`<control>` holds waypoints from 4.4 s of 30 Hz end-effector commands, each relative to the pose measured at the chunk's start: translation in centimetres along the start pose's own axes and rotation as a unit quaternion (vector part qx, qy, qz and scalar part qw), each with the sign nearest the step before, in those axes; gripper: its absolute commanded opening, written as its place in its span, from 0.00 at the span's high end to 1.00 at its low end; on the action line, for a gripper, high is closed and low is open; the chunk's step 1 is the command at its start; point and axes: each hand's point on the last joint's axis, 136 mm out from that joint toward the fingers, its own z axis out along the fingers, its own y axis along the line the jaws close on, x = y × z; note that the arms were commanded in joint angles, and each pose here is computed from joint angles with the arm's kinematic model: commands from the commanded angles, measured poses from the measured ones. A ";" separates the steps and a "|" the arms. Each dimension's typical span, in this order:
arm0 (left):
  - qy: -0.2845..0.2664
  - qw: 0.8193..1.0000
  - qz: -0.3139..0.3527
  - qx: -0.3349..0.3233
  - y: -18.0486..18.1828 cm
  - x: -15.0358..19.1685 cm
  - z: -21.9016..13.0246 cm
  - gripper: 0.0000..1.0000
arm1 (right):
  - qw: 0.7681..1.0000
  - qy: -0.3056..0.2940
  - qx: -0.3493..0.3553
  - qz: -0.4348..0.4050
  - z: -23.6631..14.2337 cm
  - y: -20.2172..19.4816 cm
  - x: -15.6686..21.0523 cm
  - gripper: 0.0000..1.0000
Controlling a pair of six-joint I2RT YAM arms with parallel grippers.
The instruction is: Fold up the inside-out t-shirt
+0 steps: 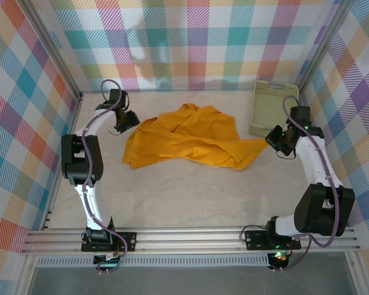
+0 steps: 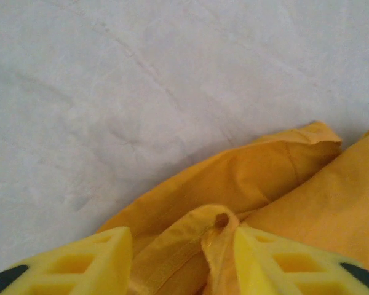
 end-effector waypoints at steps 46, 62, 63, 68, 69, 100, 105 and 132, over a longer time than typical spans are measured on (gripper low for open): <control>-0.316 0.927 -0.070 0.189 1.5 -3.4 -39.1 1.00 | 0.899 -0.366 -0.209 -0.121 -36.1 13.5 -5.7 1.00; -0.245 0.933 -0.089 0.248 -5.3 -20.2 -30.2 1.00 | 0.876 -0.296 -0.349 -0.151 -27.5 25.5 -18.3 1.00; -0.263 0.920 -0.093 0.274 -5.6 -21.2 -31.8 1.00 | 0.870 -0.299 -0.362 -0.153 -28.2 26.2 -18.5 1.00; -0.334 0.873 -0.088 0.344 -5.2 -23.0 -39.3 1.00 | 0.837 -0.333 -0.399 -0.172 -32.7 27.4 -17.7 1.00; -0.345 0.870 -0.076 0.344 -5.2 -22.6 -40.6 1.00 | 0.830 -0.340 -0.404 -0.180 -33.6 27.5 -17.2 1.00; -0.064 0.973 -0.175 0.137 10.1 19.0 -16.4 0.99 | 0.994 0.069 -0.063 0.051 -3.4 -4.2 15.4 1.00; -0.120 0.961 -0.243 0.054 14.4 20.0 -17.0 0.96 | 0.996 0.021 -0.024 0.081 -5.2 -6.6 15.9 1.00; -0.030 0.991 -0.083 0.104 1.7 15.8 -13.7 0.31 | 0.974 0.047 0.032 -0.219 -2.7 3.7 15.6 0.30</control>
